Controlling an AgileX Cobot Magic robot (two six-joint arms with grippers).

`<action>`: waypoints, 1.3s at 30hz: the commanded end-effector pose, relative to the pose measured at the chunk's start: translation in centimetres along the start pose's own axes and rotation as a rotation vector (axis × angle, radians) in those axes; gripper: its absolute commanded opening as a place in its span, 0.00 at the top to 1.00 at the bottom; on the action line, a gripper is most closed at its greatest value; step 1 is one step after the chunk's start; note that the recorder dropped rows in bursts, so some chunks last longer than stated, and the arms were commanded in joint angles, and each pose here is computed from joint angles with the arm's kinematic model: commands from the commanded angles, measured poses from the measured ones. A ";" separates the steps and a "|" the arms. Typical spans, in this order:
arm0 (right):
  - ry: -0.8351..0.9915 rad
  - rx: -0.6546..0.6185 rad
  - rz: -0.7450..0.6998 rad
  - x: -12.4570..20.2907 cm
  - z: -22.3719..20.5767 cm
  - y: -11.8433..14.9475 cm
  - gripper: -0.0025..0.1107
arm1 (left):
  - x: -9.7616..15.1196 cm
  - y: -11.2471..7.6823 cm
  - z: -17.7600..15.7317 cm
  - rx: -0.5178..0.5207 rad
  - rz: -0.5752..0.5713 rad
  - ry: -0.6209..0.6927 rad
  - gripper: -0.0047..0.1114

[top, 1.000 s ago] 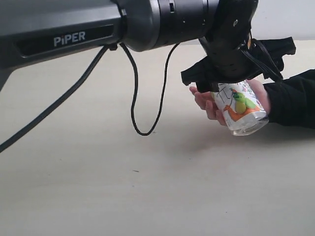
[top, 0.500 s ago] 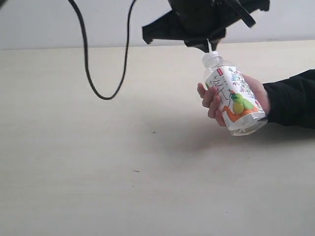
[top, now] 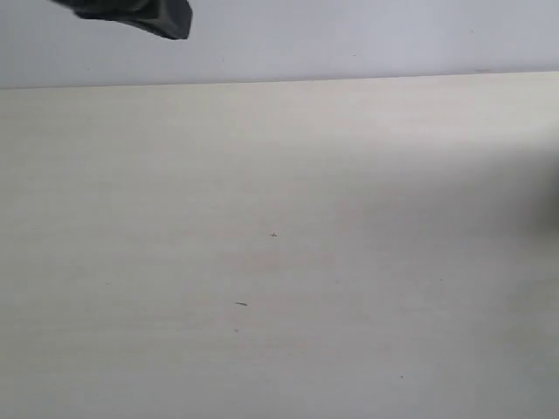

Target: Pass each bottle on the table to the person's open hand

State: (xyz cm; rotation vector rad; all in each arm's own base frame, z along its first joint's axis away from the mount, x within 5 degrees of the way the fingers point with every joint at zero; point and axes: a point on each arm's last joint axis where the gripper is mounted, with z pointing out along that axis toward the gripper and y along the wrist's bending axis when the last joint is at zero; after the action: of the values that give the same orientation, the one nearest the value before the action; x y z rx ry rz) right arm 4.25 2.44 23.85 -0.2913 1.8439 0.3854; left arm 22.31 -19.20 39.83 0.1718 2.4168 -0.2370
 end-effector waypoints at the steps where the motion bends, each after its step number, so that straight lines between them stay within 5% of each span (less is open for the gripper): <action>1: -0.009 0.002 -0.007 0.0 0.0 0.0 0.98 | 3.9 2.8 -2.7 0.187 -0.026 -0.211 0.96; 9: -0.009 0.002 -0.007 0.0 0.0 0.0 0.98 | 14.0 8.9 -5.3 0.415 0.091 -0.551 0.96; 14: -0.009 0.002 -0.007 0.0 0.0 0.0 0.98 | 18.3 11.5 -6.5 0.543 0.022 -0.679 0.96; 19: -0.009 0.002 -0.007 0.0 0.0 0.0 0.98 | 20.6 12.6 -7.0 0.629 0.025 -0.792 0.96; 39: -0.009 0.002 -0.007 0.0 0.0 0.0 0.98 | 24.0 13.3 -2.9 0.587 0.011 -0.671 0.96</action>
State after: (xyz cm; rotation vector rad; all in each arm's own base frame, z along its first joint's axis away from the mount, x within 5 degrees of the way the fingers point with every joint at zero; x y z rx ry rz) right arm 4.25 2.44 23.85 -0.2913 1.8439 0.3854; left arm 4.93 -4.26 24.69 0.3205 1.6212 -0.8418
